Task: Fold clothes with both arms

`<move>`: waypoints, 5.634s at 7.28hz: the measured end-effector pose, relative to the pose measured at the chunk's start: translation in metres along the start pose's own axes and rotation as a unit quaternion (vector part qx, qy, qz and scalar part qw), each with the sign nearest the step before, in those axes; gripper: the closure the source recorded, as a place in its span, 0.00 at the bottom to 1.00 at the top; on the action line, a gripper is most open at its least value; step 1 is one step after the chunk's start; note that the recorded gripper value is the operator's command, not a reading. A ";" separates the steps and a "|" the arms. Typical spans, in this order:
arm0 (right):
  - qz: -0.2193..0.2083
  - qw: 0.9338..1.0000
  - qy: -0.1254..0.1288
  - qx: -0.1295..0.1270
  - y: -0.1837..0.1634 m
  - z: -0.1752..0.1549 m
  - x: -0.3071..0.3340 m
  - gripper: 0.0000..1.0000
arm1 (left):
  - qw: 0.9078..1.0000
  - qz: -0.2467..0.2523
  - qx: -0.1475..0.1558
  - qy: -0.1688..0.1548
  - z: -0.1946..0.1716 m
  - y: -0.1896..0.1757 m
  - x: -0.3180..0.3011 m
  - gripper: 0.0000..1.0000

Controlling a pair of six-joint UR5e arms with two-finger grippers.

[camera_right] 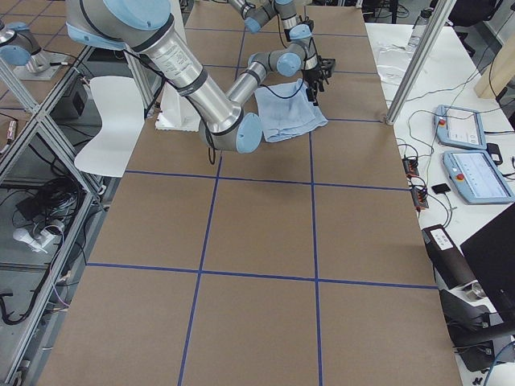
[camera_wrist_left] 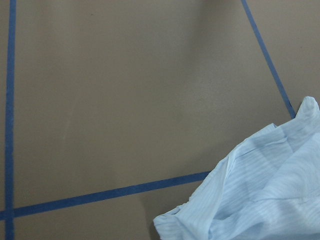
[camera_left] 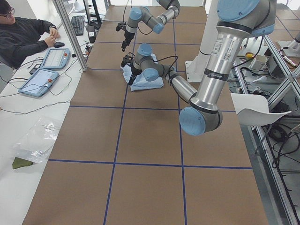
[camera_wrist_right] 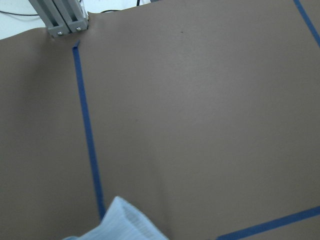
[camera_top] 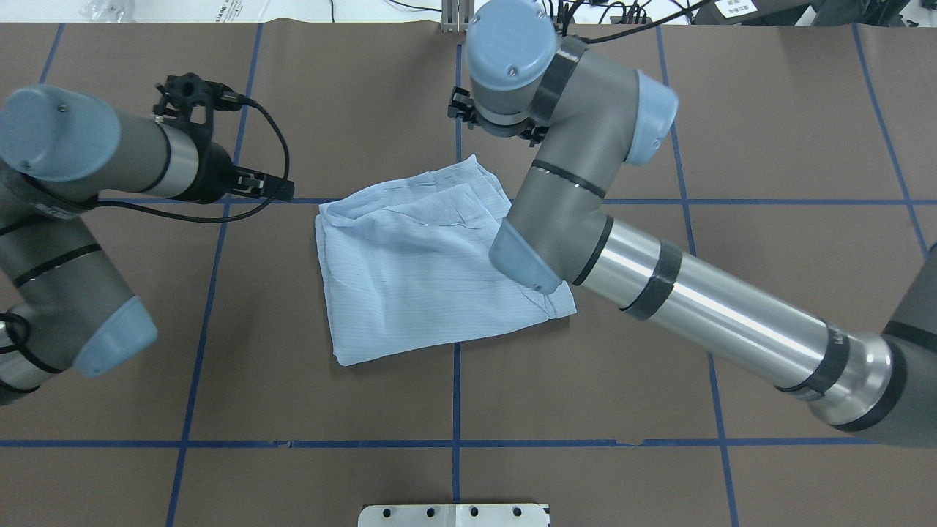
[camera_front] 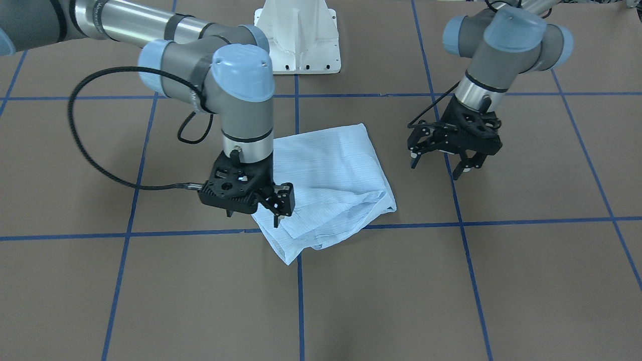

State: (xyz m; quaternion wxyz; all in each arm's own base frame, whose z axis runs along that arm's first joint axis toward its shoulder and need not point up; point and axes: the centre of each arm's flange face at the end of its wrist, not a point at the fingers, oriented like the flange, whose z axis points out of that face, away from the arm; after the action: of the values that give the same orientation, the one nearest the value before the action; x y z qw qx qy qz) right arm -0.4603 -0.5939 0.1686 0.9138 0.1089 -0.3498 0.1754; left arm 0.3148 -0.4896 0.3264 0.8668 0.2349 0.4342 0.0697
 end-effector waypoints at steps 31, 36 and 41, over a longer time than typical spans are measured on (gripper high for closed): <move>-0.175 0.974 -0.034 -0.142 -0.044 -0.016 0.716 0.00 | 0.984 -0.070 -0.149 -0.070 -0.159 0.193 -0.428 0.00; -0.174 0.974 -0.034 -0.144 -0.042 -0.013 0.718 0.00 | 0.984 -0.072 -0.150 -0.070 -0.159 0.195 -0.428 0.00; -0.181 0.973 -0.036 -0.141 -0.043 -0.016 0.715 0.00 | 0.983 -0.074 -0.151 -0.069 -0.159 0.198 -0.428 0.00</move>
State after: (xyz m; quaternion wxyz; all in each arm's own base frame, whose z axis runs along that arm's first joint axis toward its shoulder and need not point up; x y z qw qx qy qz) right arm 0.0624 -0.4539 0.6384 0.9234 0.0466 -0.3779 -0.0482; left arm -0.0561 -0.3995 0.6460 0.9230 0.0730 0.3740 0.0539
